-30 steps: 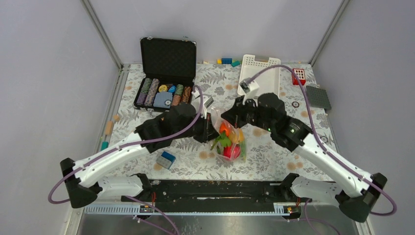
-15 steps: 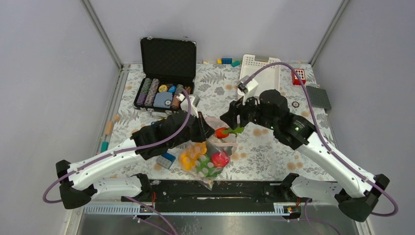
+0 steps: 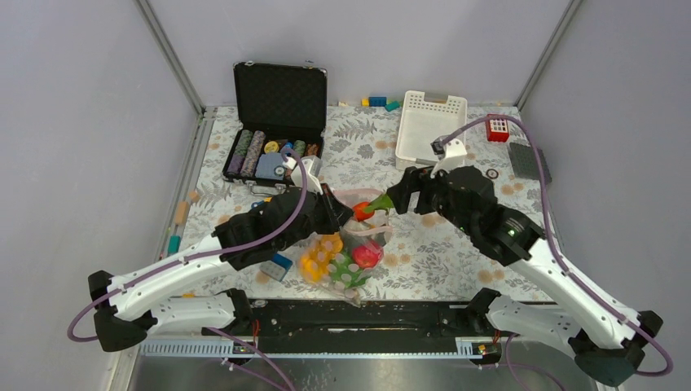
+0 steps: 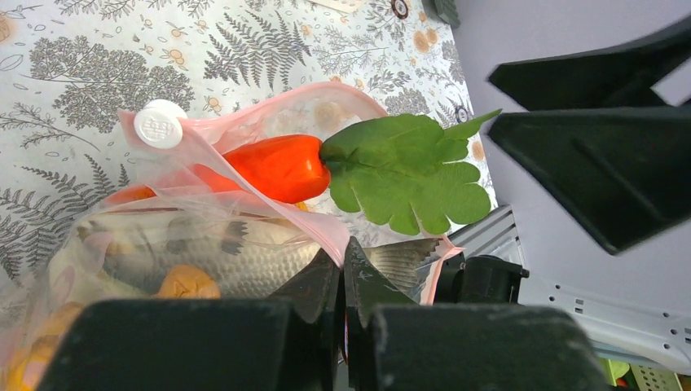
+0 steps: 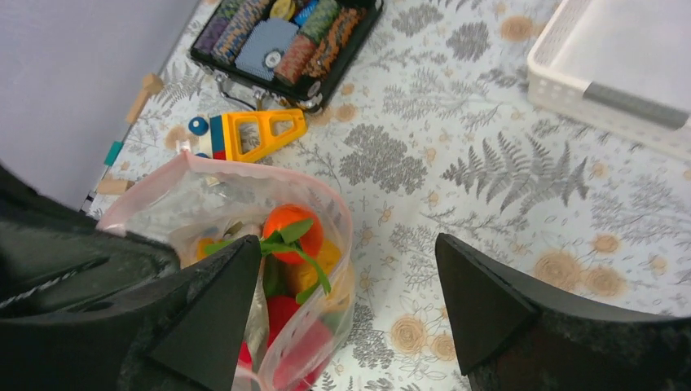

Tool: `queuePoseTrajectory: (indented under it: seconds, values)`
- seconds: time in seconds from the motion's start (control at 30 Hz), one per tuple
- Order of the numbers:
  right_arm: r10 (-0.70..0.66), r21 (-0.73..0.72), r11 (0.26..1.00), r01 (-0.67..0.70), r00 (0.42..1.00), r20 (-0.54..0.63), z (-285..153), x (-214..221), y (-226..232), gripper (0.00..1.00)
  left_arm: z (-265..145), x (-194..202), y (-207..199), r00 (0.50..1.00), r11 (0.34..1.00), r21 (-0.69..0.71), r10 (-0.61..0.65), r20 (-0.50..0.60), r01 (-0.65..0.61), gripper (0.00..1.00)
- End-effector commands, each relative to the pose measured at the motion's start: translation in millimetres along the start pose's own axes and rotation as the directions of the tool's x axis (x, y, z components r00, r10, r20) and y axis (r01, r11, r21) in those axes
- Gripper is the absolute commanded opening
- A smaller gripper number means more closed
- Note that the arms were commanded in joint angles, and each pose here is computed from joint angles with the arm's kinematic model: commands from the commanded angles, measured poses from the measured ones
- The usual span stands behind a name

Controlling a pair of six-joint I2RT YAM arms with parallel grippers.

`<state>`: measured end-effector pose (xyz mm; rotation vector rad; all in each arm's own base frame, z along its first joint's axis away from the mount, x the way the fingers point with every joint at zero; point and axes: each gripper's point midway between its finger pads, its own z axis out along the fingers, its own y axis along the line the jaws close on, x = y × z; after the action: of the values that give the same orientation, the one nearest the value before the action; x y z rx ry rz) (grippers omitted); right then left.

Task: Place the food in the zip-top bag and seal the zipper
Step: Adjust the zipper food storage bag at the center of the board.

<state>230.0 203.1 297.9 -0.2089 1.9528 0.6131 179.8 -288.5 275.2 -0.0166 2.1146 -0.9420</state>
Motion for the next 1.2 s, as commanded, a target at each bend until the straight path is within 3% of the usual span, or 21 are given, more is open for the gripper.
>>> queuePoseTrajectory:
  seconds: [0.0, 0.17, 0.3, 0.4, 0.5, 0.67, 0.73, 0.83, 0.9, 1.0, 1.07, 1.13, 1.17]
  values:
    - [0.091, 0.038, 0.995, -0.089, 0.995, -0.045, 21, 5, 5, 0.86, -11, -27, -33, 0.995, 0.991, 0.132, -0.034, 0.097, 0.021, 0.00]
    - [0.128, -0.062, 0.988, -0.144, 0.970, -0.208, 34, 37, 30, 0.69, -15, -29, -31, 0.993, 0.991, 0.133, -0.028, 0.111, 0.014, 0.00]
    - [0.113, -0.066, 0.988, -0.141, 0.941, -0.320, 36, 65, 31, 0.66, -18, -30, -33, 0.992, 0.988, 0.156, -0.032, 0.120, 0.013, 0.00]
    - [0.103, -0.155, 0.971, -0.181, 0.904, -0.415, 32, 83, 48, 0.64, -18, -31, -33, 0.991, 0.987, 0.162, -0.033, 0.131, 0.012, 0.00]
    - [0.094, -0.200, 0.958, -0.207, 0.882, -0.461, 29, 94, 57, 0.52, -18, -33, -34, 0.990, 0.986, 0.166, -0.032, 0.136, 0.009, 0.00]
    - [0.071, -0.218, 0.956, -0.196, 0.877, -0.476, 28, 100, 57, 0.24, -20, -32, -40, 0.990, 0.978, 0.208, -0.022, 0.137, -0.007, 0.00]
    - [0.053, -0.237, 0.953, -0.188, 0.874, -0.482, 27, 102, 58, 0.04, -22, -31, -46, 0.990, 0.970, 0.241, -0.013, 0.137, -0.020, 0.00]
    - [-0.028, -0.287, 0.952, -0.110, 0.899, -0.437, 26, 94, 58, 0.00, -25, -30, -49, 0.990, 0.961, 0.270, 0.018, 0.139, -0.055, 0.00]
    - [-0.103, -0.302, 0.953, -0.013, 0.925, -0.366, 25, 77, 53, 0.00, -29, -29, -53, 0.988, 0.950, 0.296, 0.062, 0.142, -0.103, 0.11]
    - [-0.236, -0.331, 0.931, 0.153, 0.945, -0.227, 17, 46, 50, 0.00, -37, -25, -53, 0.979, 0.929, 0.320, 0.148, 0.143, -0.187, 0.48]
    - [-0.322, -0.359, 0.899, 0.250, 0.934, -0.156, 11, 32, 50, 0.00, -42, -25, -44, 0.970, 0.927, 0.297, 0.191, 0.151, -0.229, 0.65]
    - [-0.371, -0.389, 0.872, 0.297, 0.920, -0.128, 8, 25, 55, 0.00, -47, -29, -33, 0.962, 0.933, 0.257, 0.211, 0.175, -0.251, 0.79]
    - [-0.381, -0.405, 0.863, 0.302, 0.916, -0.128, 7, 25, 57, 0.00, -52, -32, -28, 0.957, 0.935, 0.240, 0.217, 0.190, -0.260, 0.80]
